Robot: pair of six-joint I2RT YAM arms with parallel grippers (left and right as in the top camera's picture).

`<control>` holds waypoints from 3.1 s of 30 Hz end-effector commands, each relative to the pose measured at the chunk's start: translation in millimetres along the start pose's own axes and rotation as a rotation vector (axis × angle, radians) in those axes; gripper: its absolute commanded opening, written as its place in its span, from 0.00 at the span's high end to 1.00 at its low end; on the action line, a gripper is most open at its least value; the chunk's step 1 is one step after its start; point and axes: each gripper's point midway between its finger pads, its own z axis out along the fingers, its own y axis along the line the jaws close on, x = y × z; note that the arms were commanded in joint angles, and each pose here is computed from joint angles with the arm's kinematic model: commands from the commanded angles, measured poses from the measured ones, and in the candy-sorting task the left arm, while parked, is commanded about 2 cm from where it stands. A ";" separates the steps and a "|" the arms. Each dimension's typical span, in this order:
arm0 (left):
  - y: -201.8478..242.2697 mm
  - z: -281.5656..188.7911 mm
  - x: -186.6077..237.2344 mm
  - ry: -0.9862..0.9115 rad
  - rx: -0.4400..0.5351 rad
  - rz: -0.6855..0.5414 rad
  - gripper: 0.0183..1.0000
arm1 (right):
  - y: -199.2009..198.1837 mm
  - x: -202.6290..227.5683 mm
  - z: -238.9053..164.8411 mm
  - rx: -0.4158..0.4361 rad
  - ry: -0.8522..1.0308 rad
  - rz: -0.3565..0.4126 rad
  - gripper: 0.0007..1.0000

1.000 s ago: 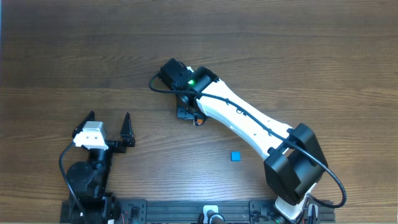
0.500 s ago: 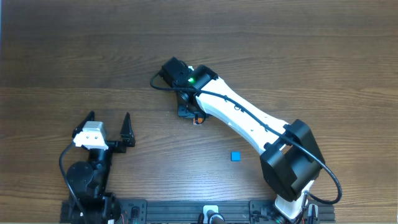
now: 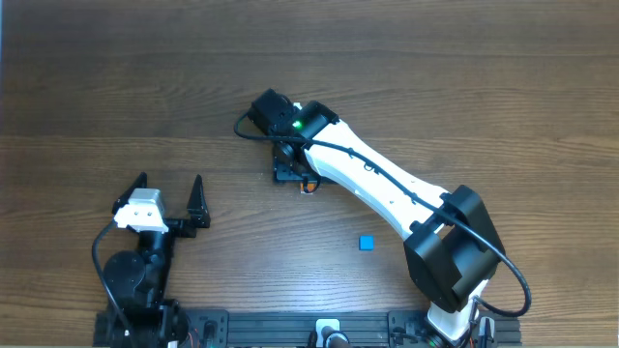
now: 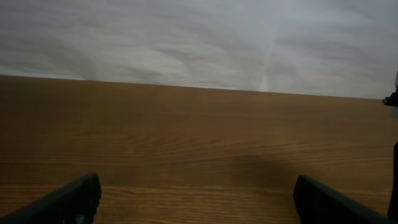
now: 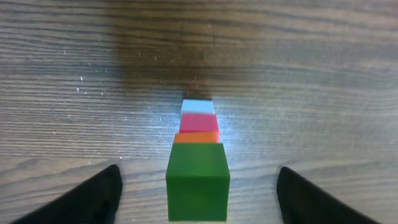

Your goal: Stack Cubes

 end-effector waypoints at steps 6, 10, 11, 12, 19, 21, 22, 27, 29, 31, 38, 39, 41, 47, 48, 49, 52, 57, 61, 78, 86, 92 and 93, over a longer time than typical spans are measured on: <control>0.7 0.0 1.6 -0.001 0.000 0.014 0.00 | -2.4 -2.2 3.8 0.015 0.001 0.004 0.01; 0.7 0.0 1.6 -0.001 0.000 0.014 0.00 | -3.6 -0.1 0.9 0.015 0.007 0.004 0.01; 0.7 0.0 1.7 0.000 0.000 0.014 0.00 | -3.8 0.2 -1.3 0.012 0.006 0.003 0.01; 0.7 0.0 1.6 -0.001 0.000 0.014 0.00 | -4.3 1.0 -5.1 0.009 0.003 0.002 0.01; 0.7 0.0 1.6 -0.001 0.000 0.014 0.00 | -14.3 23.1 -71.4 -0.054 -0.049 -0.082 0.01; 0.7 0.0 1.6 -0.001 0.000 0.014 0.00 | -21.8 32.2 -90.7 -0.051 -0.077 -0.100 0.01; 0.7 0.0 1.6 -0.001 0.000 0.014 0.00 | -32.4 43.0 -104.9 -0.040 -0.096 -0.114 0.01; 0.7 0.0 1.6 -0.001 0.000 0.014 0.00 | -74.8 82.3 -95.3 0.020 -0.051 -0.041 0.01; 0.7 0.0 1.6 -0.001 0.000 0.014 0.00 | -94.8 104.1 -73.0 0.049 -0.023 0.007 0.01; 0.7 0.0 1.6 -0.001 0.000 0.014 0.00 | -102.7 117.6 -53.9 0.043 -0.001 0.011 0.01; 0.7 0.0 1.6 -0.001 0.000 0.014 0.00 | -115.3 130.1 -1.6 0.025 0.021 0.026 0.01; 0.7 0.0 1.6 -0.001 0.000 0.014 0.00 | -115.4 129.1 1.9 0.022 0.018 0.028 0.01; 0.7 0.0 1.6 -0.001 0.000 0.014 0.00 | -114.9 126.6 10.5 0.014 0.009 0.023 0.01; 0.7 0.0 1.6 -0.001 0.000 0.014 0.00 | -112.1 123.9 34.0 -0.002 0.017 -0.004 0.01; 0.7 0.0 1.6 -0.001 0.000 0.014 0.00 | -112.0 124.0 38.0 -0.003 0.025 -0.002 0.01; 0.7 0.0 1.6 -0.001 0.000 0.014 0.00 | -112.1 124.7 42.6 -0.004 0.037 0.001 0.01; 0.7 0.0 1.6 -0.001 0.000 0.014 0.00 | -116.0 126.8 54.0 0.013 0.079 0.023 0.01; 0.7 0.0 1.6 -0.001 0.000 0.014 0.00 | -113.1 131.6 56.9 -0.015 0.105 -0.006 0.01; 0.7 0.0 1.6 -0.001 0.000 0.014 0.00 | -113.8 134.6 63.7 -0.028 0.104 -0.017 0.02; 0.7 0.0 1.6 -0.001 0.000 0.014 0.00 | -114.8 134.6 68.8 -0.048 0.105 -0.005 0.38; 0.7 0.0 1.6 -0.001 0.000 0.014 0.00 | -115.9 132.9 69.1 -0.040 0.096 -0.005 0.47; 0.7 0.0 1.6 -0.001 0.000 0.014 0.00 | -115.9 132.1 69.1 -0.038 0.091 -0.005 0.55; 0.7 0.0 1.6 -0.001 0.000 0.014 0.00 | -116.0 132.0 69.2 -0.038 0.091 -0.005 0.57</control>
